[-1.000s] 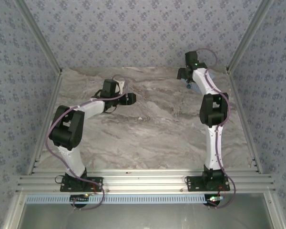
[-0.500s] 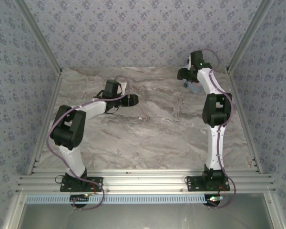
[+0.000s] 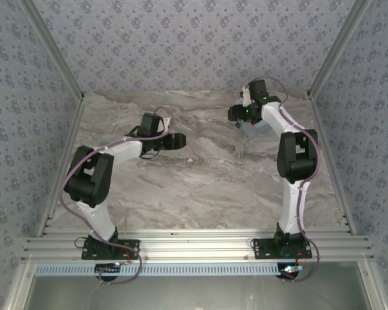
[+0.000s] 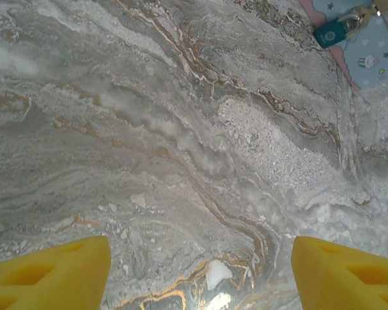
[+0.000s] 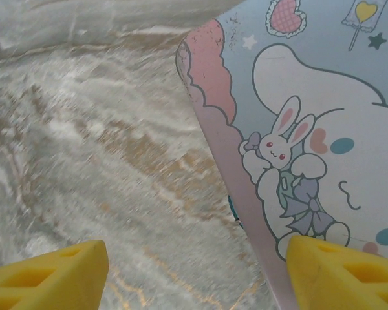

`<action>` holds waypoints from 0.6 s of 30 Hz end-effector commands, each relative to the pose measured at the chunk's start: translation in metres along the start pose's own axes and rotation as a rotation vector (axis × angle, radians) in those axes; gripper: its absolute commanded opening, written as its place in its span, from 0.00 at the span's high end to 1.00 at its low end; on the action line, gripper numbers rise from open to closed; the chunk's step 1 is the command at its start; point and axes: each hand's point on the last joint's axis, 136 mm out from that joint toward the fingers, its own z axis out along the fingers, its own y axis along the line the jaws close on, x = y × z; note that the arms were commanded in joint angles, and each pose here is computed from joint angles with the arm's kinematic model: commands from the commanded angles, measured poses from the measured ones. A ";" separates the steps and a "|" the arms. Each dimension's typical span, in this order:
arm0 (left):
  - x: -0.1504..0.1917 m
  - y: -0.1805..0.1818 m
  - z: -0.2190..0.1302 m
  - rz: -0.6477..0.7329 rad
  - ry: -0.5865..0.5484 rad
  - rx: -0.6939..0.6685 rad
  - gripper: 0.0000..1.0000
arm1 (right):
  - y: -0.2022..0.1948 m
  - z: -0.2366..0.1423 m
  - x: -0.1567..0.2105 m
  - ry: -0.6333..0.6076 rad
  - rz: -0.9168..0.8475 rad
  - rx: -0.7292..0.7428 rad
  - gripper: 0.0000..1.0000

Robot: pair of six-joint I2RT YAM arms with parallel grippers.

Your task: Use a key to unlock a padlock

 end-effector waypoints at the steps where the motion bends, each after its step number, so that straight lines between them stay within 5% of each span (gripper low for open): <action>1: -0.003 -0.013 -0.016 -0.016 -0.013 0.018 0.26 | 0.024 0.010 0.062 0.176 -0.019 -0.060 0.26; 3: 0.000 -0.014 -0.020 -0.013 -0.014 0.018 0.27 | 0.036 0.006 0.077 0.200 -0.039 -0.070 0.26; 5: 0.003 -0.014 -0.025 -0.006 -0.016 0.014 0.40 | 0.050 0.005 0.086 0.199 -0.056 -0.086 0.26; 18: 0.024 -0.006 -0.075 -0.020 -0.044 -0.096 0.30 | 0.145 -0.026 0.169 0.261 -0.260 -0.112 0.27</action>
